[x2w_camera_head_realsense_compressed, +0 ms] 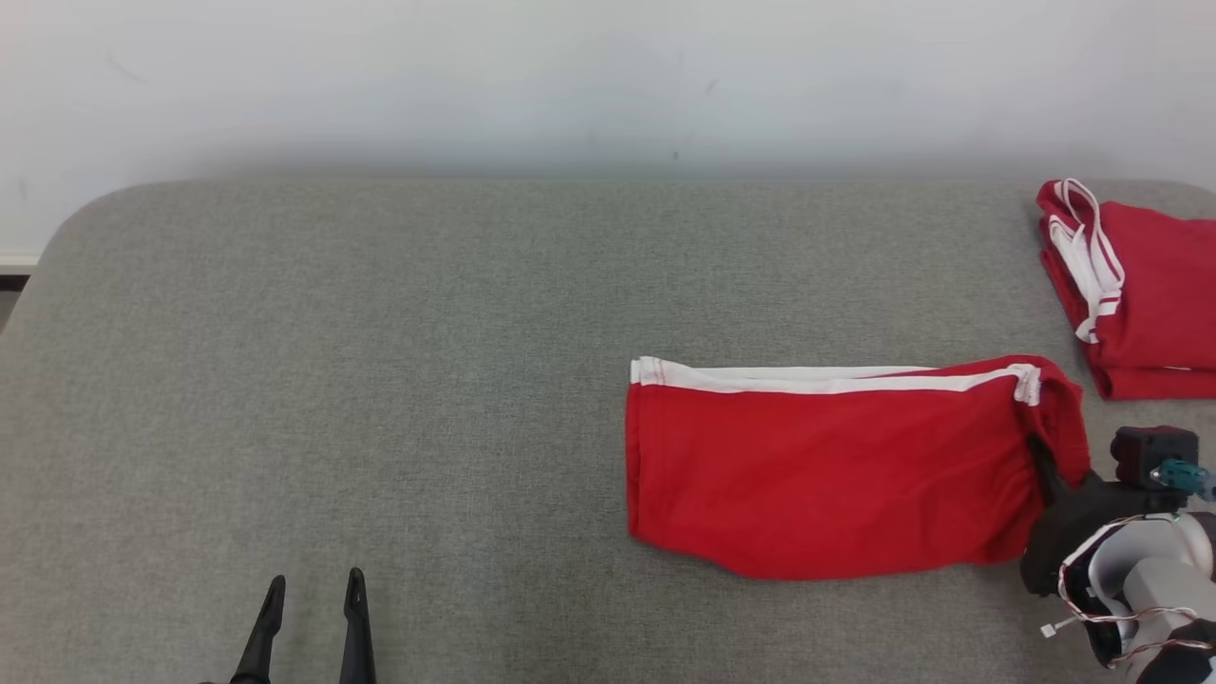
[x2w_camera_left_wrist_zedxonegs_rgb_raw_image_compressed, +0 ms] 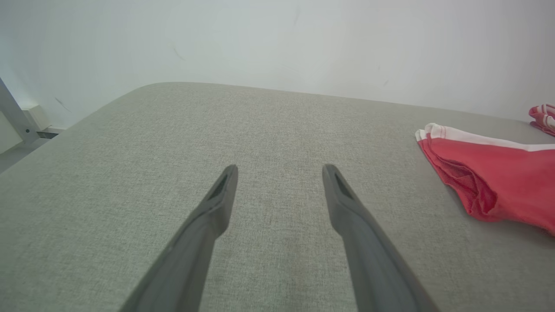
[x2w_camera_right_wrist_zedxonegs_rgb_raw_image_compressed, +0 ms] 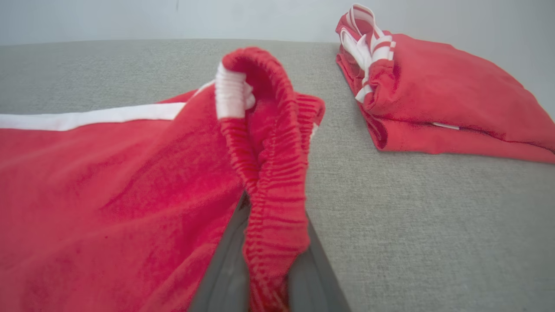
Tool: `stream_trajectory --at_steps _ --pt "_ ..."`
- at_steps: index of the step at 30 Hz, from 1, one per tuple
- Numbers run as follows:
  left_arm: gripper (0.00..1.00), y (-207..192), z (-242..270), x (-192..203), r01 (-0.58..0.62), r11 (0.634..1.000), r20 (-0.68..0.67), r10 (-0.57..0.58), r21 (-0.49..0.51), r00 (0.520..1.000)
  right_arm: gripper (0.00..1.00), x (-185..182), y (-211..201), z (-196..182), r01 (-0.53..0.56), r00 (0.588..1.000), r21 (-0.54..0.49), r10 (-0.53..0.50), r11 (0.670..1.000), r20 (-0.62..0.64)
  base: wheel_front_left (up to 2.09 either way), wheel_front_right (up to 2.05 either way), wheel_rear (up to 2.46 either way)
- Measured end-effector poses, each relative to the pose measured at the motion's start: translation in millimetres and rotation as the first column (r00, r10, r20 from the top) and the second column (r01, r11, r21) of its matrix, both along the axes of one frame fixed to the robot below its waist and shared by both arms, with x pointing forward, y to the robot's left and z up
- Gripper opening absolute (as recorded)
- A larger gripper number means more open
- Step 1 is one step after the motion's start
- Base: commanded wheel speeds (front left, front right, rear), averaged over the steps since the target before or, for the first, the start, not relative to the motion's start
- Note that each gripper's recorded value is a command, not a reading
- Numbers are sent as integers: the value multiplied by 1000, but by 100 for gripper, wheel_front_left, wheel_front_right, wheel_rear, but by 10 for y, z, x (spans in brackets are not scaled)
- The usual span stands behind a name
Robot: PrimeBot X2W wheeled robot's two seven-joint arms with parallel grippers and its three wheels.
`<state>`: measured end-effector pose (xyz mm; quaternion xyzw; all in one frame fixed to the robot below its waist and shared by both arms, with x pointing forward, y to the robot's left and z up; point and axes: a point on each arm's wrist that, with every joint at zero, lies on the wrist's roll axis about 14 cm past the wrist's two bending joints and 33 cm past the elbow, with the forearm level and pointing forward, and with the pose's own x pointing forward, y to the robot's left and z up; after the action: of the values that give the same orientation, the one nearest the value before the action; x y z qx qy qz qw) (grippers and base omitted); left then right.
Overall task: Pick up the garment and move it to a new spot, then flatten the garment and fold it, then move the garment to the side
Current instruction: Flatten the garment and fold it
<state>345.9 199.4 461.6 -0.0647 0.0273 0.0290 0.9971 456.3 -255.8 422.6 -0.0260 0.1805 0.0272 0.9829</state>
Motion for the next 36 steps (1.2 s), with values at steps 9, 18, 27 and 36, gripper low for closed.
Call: stream_trajectory --at_steps 9,18,27,36 --pt "100 -119 -1 21 36 999 2 -36 -13 999 0 37 159 285 16 1000 195 -14 981 -14 0 0 0" --pt "100 -191 4 7 58 998 4 -58 -19 998 0 49 865 668 -129 990 443 144 887 0 0 0 0" --pt "100 -166 -19 -46 40 998 -3 -41 -37 999 0 -8 1553 629 -234 959 520 284 822 -17 0 0 0" --pt "100 -89 -67 -71 3 999 -22 -4 -48 1000 0 70 2092 381 -285 932 488 357 825 -59 0 0 0"
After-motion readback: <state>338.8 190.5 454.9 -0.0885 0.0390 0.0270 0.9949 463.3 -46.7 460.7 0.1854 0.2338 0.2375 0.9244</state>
